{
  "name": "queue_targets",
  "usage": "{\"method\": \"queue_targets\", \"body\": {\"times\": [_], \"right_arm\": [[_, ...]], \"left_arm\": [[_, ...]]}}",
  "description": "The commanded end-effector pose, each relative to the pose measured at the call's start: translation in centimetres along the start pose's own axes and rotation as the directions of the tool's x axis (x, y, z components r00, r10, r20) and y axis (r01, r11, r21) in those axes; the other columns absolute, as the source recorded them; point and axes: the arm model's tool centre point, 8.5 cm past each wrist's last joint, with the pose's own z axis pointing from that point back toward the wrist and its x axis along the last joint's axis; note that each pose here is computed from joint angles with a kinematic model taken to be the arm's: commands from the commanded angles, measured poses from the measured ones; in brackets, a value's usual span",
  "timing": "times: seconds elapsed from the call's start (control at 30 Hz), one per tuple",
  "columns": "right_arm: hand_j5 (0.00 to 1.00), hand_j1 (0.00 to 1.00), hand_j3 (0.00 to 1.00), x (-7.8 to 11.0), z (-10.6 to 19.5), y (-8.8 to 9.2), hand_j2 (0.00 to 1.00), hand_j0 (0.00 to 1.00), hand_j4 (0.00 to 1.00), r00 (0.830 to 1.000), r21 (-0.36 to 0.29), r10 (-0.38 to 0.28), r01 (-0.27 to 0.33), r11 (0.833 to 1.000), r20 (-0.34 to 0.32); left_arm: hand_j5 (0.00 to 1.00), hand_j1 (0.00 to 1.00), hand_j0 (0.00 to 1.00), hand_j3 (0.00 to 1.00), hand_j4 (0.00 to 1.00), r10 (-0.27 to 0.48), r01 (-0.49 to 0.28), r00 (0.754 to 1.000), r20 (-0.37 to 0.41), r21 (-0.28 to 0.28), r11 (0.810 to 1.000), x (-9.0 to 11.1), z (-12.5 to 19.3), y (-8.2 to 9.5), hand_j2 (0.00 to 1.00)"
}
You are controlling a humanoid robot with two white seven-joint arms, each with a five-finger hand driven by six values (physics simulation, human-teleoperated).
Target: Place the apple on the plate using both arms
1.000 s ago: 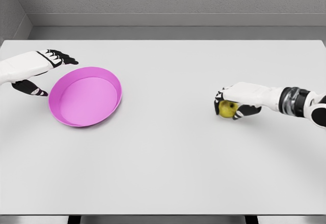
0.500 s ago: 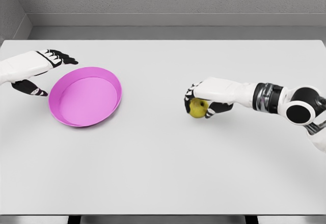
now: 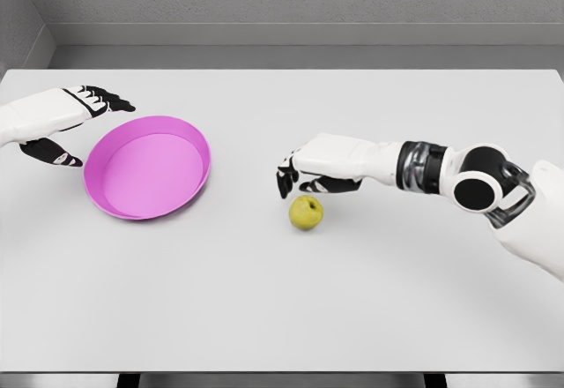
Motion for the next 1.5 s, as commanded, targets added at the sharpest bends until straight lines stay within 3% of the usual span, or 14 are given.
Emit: {"method": "queue_targets", "body": {"times": [0.0, 0.03, 0.2, 0.33, 0.5, 0.6, 0.67, 0.8, 0.9, 0.97, 1.07, 1.3, 1.33, 1.47], "right_arm": [[0.76, 0.76, 0.76, -0.3, 0.5, -0.6, 0.76, 0.76, 0.76, 1.0, -0.019, 0.001, -0.001, 1.0, -0.012], [1.0, 1.0, 1.0, -0.7, 1.2, -1.7, 1.0, 1.0, 1.0, 1.0, -0.051, 0.005, -0.007, 0.999, -0.028], [1.0, 1.0, 1.0, -5.1, 11.2, -6.0, 1.0, 1.0, 1.0, 0.972, -0.15, 0.073, -0.108, 0.983, -0.222], [1.0, 1.0, 1.0, -7.1, 16.9, -4.8, 1.0, 1.0, 1.0, 0.957, -0.176, 0.076, -0.129, 0.976, -0.28], [1.0, 1.0, 1.0, -8.7, 19.6, -2.7, 1.0, 1.0, 1.0, 0.955, -0.157, 0.076, -0.125, 0.98, -0.287], [1.0, 1.0, 1.0, -9.5, 22.1, -1.6, 1.0, 1.0, 1.0, 0.94, -0.187, 0.033, -0.102, 0.977, -0.339], [1.0, 1.0, 1.0, -9.4, 22.2, -1.2, 1.0, 1.0, 1.0, 0.939, -0.18, 0.027, -0.094, 0.979, -0.344], [1.0, 1.0, 1.0, -8.4, 21.7, -1.8, 1.0, 1.0, 1.0, 0.945, -0.181, 0.056, -0.119, 0.976, -0.322], [1.0, 1.0, 1.0, -8.4, 21.7, -1.8, 1.0, 1.0, 1.0, 0.945, -0.181, 0.055, -0.119, 0.976, -0.322], [1.0, 1.0, 1.0, -8.5, 21.5, -0.8, 1.0, 1.0, 1.0, 0.947, -0.169, 0.04, -0.098, 0.981, -0.319], [1.0, 1.0, 1.0, -8.4, 21.3, -0.5, 1.0, 1.0, 1.0, 0.949, -0.171, 0.034, -0.092, 0.981, -0.313], [1.0, 1.0, 1.0, -8.0, 21.2, -0.3, 1.0, 1.0, 1.0, 0.952, -0.169, 0.04, -0.095, 0.981, -0.304], [1.0, 1.0, 1.0, -8.0, 21.3, -0.4, 1.0, 1.0, 1.0, 0.952, -0.169, 0.042, -0.098, 0.981, -0.305], [1.0, 1.0, 1.0, -8.0, 21.3, -0.2, 1.0, 1.0, 1.0, 0.951, -0.165, 0.038, -0.093, 0.982, -0.306]], "left_arm": [[1.0, 1.0, 1.0, 1.0, 1.0, 0.005, -0.005, 1.0, -0.001, 0.005, 1.0, 0.0, 0.1, 0.1, 1.0], [1.0, 1.0, 1.0, 1.0, 1.0, 0.005, -0.005, 1.0, -0.001, 0.005, 1.0, 0.0, 0.1, 0.1, 1.0], [1.0, 1.0, 1.0, 1.0, 1.0, 0.004, -0.004, 1.0, -0.002, 0.004, 1.0, -0.1, 0.1, 0.1, 1.0], [1.0, 1.0, 1.0, 1.0, 1.0, 0.004, -0.004, 1.0, 0.001, 0.004, 1.0, 0.0, 0.0, 0.1, 1.0], [1.0, 1.0, 1.0, 1.0, 1.0, 0.004, -0.004, 1.0, 0.021, 0.005, 1.0, 0.6, -0.6, -0.1, 1.0], [1.0, 1.0, 1.0, 1.0, 1.0, -0.046, 0.039, 0.989, 0.141, 0.053, 0.998, 4.5, -2.9, 1.4, 1.0], [1.0, 1.0, 1.0, 1.0, 1.0, -0.102, 0.083, 0.968, 0.23, 0.087, 0.993, 7.8, -4.3, 2.4, 1.0], [1.0, 1.0, 1.0, 1.0, 1.0, -0.144, 0.112, 0.933, 0.33, 0.115, 0.987, 11.3, -6.3, 3.3, 1.0], [1.0, 1.0, 1.0, 1.0, 1.0, -0.198, 0.177, 0.884, 0.423, 0.088, 0.98, 14.7, -9.8, 3.2, 1.0], [1.0, 1.0, 1.0, 1.0, 1.0, -0.213, 0.228, 0.856, 0.471, 0.024, 0.973, 16.3, -11.2, 2.8, 1.0], [1.0, 1.0, 1.0, 1.0, 1.0, -0.233, 0.309, 0.818, 0.526, -0.059, 0.949, 18.1, -12.6, 2.2, 1.0], [1.0, 1.0, 1.0, 1.0, 1.0, -0.303, 0.417, 0.714, 0.631, -0.036, 0.908, 22.9, -15.7, 2.9, 1.0], [1.0, 1.0, 1.0, 1.0, 1.0, -0.303, 0.42, 0.711, 0.634, -0.037, 0.907, 23.1, -15.9, 2.9, 1.0], [1.0, 1.0, 1.0, 1.0, 1.0, -0.399, 0.521, 0.664, 0.633, -0.008, 0.854, 24.2, -17.1, 3.6, 1.0]]}}
